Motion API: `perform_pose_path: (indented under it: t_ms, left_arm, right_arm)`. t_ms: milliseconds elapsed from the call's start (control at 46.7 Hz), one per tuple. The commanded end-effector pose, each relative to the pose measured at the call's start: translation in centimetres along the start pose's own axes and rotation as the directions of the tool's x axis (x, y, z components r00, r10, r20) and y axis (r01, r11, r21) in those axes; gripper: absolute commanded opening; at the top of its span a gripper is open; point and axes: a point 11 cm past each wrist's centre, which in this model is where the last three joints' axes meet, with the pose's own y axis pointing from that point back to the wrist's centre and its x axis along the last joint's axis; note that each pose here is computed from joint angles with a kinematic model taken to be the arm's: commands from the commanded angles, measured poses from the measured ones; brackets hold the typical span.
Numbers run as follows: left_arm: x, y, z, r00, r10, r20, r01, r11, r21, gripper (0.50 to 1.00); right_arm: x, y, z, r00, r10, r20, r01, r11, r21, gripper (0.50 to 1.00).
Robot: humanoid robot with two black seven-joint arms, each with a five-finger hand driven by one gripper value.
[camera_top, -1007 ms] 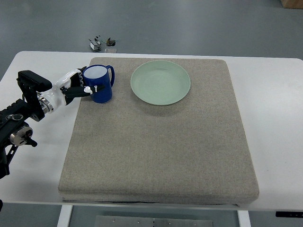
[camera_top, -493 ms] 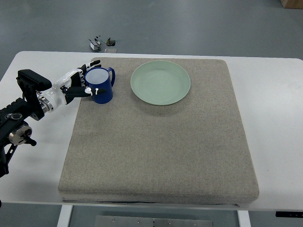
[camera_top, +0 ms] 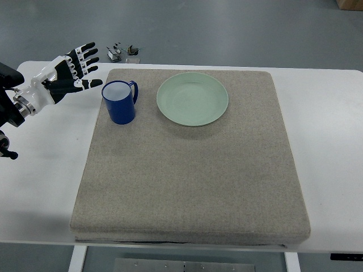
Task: Place cup left of plate with left hand
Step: 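Open the left hand and withdraw it from the mug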
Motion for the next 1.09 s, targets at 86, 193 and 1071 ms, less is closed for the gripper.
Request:
perform_pose_path:
  t_ms: [86,193,1071]
  left_arm:
    - [1.6,-0.2,2.7,0.998,0.029,-0.058,-0.033,0.997,-0.070,0.999]
    - [3.1,-0.5,4.2,0.993,0.055,-0.101,-0.064,0.994,-0.087,0.999]
    - [1.3,-4.4,4.1,0.884,-0.045,-0.465,0.096,0.992,0.087,0.999]
  right_arm:
    - [0.0,0.0,0.0,1.000,0.000,0.001,0.000,1.000,0.000,0.934]
    - [0.0,0.0,0.0,1.000,0.000,0.000,0.000,1.000,0.000,0.934]
    - [0.0,0.0,0.0,1.000,0.000,0.000,0.000,1.000,0.000,0.934]
